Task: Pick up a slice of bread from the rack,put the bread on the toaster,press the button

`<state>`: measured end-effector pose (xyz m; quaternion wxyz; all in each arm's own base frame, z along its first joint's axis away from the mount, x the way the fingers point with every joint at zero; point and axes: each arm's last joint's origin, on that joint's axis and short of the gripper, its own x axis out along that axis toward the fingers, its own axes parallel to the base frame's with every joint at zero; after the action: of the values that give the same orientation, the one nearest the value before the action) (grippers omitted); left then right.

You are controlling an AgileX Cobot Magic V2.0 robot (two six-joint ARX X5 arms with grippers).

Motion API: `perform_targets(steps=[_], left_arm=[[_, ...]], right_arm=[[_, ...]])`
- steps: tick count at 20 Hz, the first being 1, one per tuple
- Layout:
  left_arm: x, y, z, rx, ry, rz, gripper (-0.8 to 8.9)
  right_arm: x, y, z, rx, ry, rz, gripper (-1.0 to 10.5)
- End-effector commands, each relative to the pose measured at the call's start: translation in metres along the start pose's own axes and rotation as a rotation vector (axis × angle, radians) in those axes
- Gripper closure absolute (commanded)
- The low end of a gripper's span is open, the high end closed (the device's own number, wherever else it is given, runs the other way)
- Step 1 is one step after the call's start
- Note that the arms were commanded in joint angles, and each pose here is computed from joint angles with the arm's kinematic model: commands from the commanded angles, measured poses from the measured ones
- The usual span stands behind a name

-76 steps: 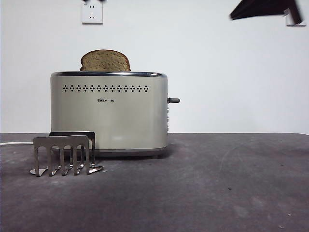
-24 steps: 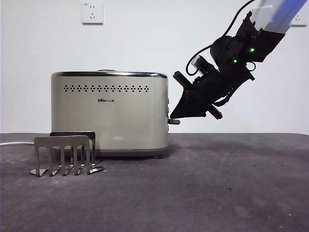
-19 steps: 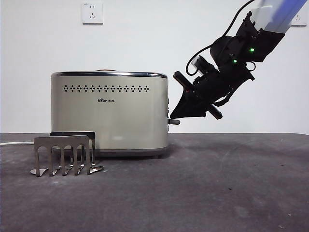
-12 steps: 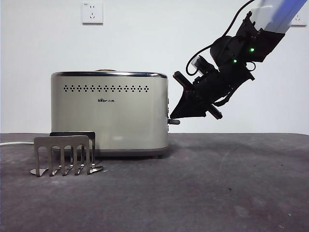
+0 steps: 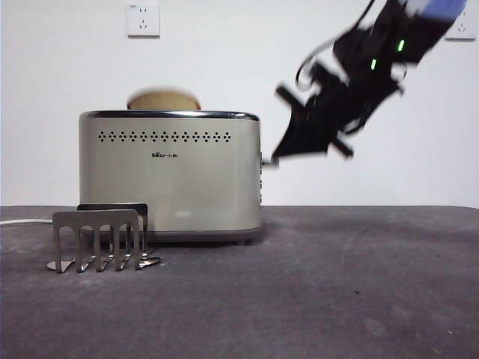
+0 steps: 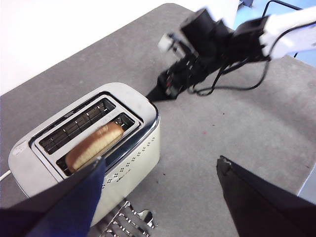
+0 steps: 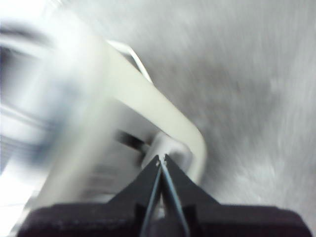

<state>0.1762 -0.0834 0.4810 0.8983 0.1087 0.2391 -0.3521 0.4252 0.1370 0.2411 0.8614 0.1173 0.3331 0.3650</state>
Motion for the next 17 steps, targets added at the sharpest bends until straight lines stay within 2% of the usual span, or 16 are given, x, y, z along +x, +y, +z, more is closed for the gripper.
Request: perform_targets(steps=[1,5,9,17], left_arm=[[-0.002,0.000,0.000,-0.003,-0.003,0.002,4.32],[-0.002,0.000,-0.001,-0.006,0.008,-0.001,4.33],[-0.002,-0.002,-0.007,-0.026,0.074,-0.016,4.37],[-0.003,-0.004,-0.018,-0.059,0.179,-0.039,4.37]], right_arm=[[-0.040,0.029,0.023,-0.062,-0.089,0.011,9.6],[-0.115,0.081,0.036,-0.133,-0.107,0.015,9.6],[-0.179,0.127,0.014,-0.196,0.031,0.015,9.6],[-0.230,0.162,-0.025,-0.221,0.231,0.042,9.6]])
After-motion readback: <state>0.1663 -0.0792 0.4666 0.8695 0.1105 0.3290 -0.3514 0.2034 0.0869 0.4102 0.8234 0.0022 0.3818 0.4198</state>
